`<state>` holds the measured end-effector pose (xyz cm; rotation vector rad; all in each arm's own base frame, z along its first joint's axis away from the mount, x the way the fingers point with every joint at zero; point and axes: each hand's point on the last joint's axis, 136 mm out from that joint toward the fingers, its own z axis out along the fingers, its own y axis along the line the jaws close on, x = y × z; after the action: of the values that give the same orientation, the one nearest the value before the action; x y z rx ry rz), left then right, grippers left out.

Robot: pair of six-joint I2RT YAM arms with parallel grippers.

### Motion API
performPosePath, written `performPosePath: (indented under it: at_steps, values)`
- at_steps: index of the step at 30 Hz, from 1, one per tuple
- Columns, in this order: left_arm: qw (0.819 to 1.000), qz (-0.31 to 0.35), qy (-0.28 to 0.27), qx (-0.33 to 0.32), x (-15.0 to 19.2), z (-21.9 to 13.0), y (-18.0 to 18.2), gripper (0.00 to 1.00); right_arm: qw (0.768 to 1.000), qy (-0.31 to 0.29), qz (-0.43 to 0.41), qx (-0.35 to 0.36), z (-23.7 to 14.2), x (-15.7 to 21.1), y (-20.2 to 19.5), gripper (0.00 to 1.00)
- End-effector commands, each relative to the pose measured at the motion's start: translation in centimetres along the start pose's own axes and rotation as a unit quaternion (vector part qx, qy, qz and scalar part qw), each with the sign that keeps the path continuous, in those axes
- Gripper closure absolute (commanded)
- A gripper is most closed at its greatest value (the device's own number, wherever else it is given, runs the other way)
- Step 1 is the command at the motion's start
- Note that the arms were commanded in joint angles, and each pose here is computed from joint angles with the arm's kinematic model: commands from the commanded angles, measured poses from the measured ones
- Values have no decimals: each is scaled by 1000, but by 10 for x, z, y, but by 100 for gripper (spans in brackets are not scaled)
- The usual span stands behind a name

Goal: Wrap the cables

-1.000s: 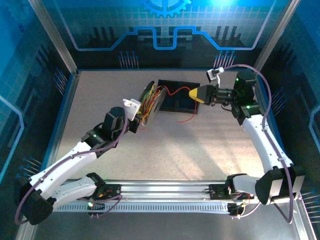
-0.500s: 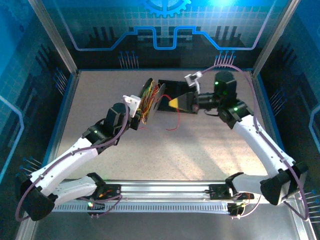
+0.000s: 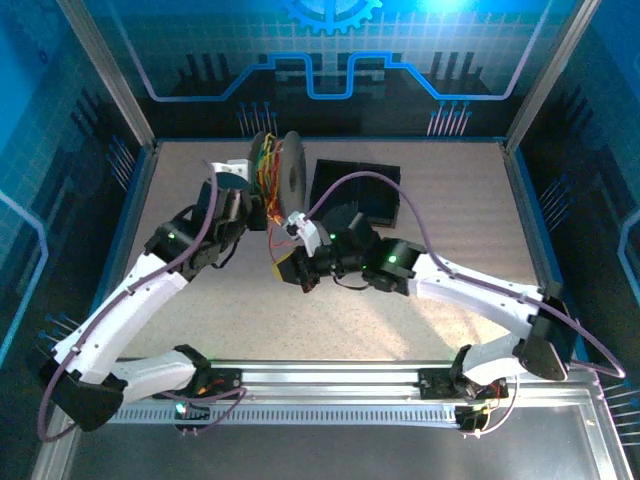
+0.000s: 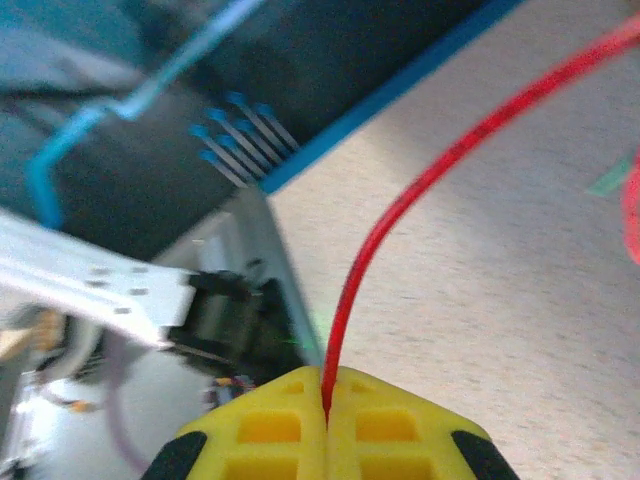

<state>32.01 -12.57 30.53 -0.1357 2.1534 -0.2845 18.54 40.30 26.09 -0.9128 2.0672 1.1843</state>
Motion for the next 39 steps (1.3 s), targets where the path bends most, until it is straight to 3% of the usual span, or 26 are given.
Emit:
performPosePath:
  at_steps: [1,4,9,21,30,33,34,39]
  values:
    - [983,-142,-81,82,-67,-27,-16,100,995,52,-20,78,16,51,-36,100]
    - [975,-173,-63,127,-69,-35,-15,100,988,40,-11,149,12,65,-82,100]
    - [958,-204,-45,195,-73,-54,-17,100,980,17,10,196,3,81,-135,100]
    - [900,-265,5,345,-79,-68,-38,100,976,-32,31,212,6,86,-202,100]
    - [900,-241,22,362,-70,-72,-44,100,971,-26,53,233,-5,76,-222,100]
    - [905,-229,20,357,-67,-70,-42,100,978,-28,50,202,-5,67,-209,100]
    - [911,-224,16,345,-66,-68,-38,100,981,-32,44,189,-6,63,-200,98]
    - [930,-199,-8,310,-63,-56,-28,100,988,-70,13,137,-23,36,-151,68]
